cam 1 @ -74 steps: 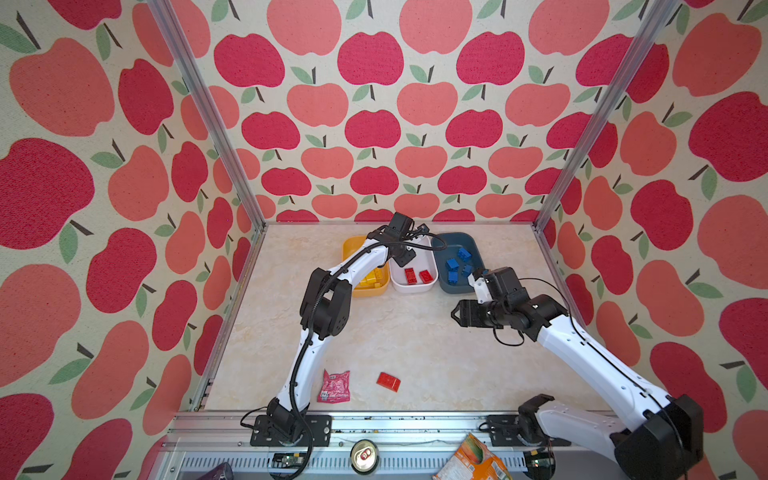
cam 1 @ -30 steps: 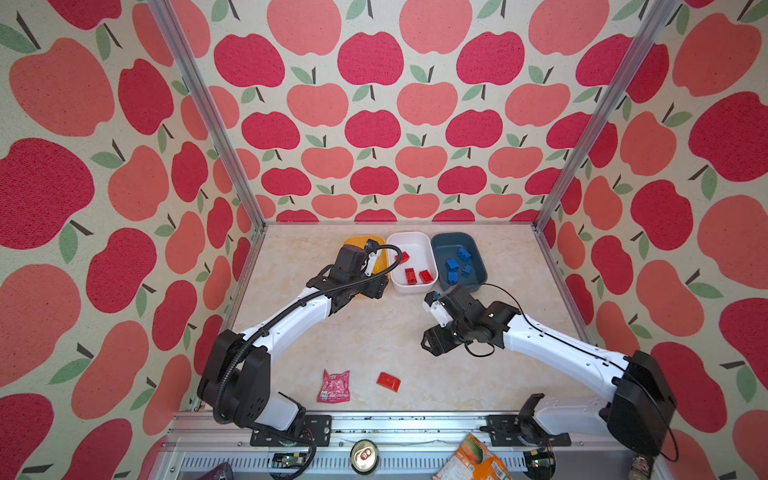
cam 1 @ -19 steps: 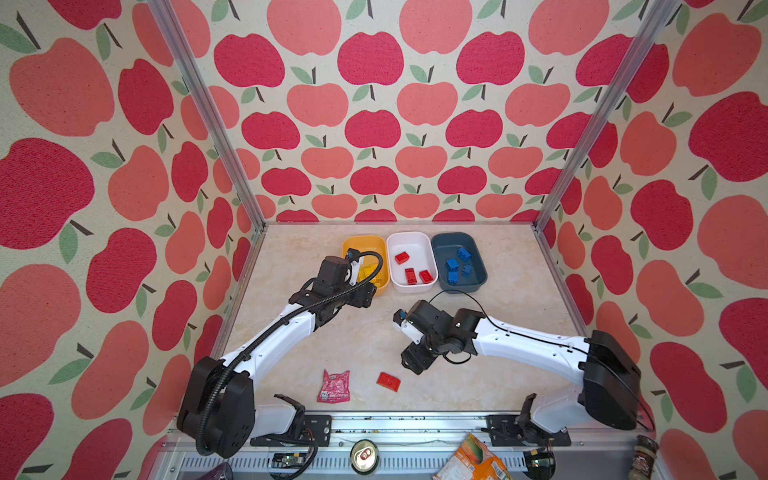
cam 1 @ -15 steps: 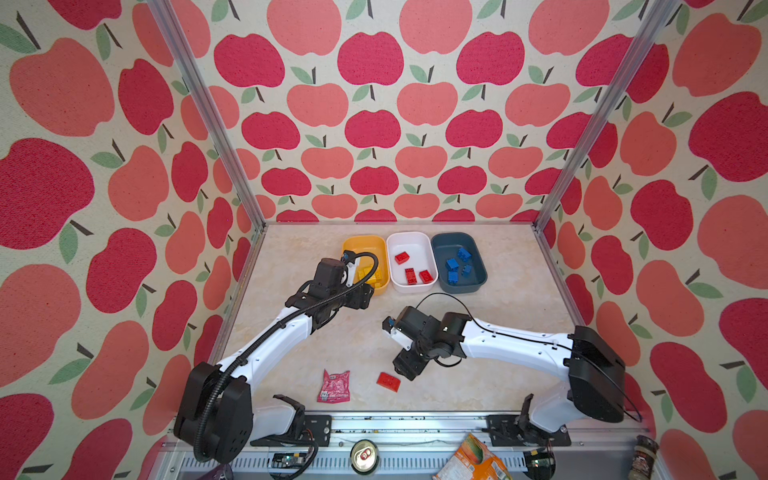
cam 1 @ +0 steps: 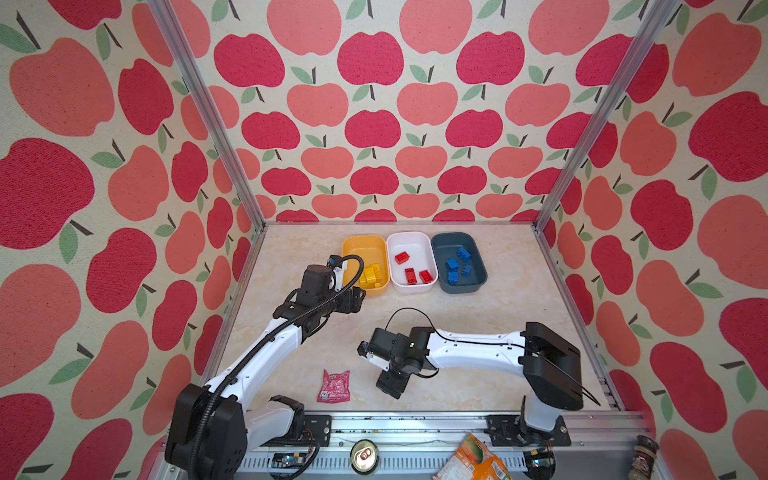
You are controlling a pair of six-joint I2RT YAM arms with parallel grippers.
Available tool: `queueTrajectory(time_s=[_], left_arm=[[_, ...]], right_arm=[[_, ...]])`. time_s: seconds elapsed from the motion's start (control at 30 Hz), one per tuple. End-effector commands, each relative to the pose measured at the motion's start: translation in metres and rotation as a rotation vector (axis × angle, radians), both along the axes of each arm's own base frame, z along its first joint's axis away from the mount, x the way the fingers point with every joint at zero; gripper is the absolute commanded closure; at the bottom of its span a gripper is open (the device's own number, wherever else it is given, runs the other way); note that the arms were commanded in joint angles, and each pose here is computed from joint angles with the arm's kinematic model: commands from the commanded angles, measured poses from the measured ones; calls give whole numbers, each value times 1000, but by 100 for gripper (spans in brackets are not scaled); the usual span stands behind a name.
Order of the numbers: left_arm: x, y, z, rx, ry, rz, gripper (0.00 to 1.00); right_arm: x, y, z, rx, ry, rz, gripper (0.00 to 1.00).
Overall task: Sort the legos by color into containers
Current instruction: 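Raise the left gripper away while the right gripper reaches toward the red curved brick, then close the right gripper on the red curved brick and lift it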
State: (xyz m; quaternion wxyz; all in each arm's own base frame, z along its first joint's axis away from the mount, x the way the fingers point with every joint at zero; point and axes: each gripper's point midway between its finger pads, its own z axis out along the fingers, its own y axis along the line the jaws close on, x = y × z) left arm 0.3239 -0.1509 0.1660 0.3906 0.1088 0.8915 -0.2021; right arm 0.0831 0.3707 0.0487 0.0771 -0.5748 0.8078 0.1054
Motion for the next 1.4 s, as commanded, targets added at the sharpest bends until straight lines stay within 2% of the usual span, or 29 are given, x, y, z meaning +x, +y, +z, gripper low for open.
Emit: queueTrajectory(time_s=[0.0,0.53,1.07,1.37], left_arm=[[-2,0,1,-24,2,2,16],[2,4,-1,-40,9,17,16],[3,6,-1,-47,10,23,16],[2,6,-2,-51,14,25,15]], right_arm=[[1,2,-3,-46,-26,41,23],[-6,1,-22,-133,-24,102,38],[-2,2,-26,-154,-39,96,71],[4,1,-14,-137,-76,68,75]])
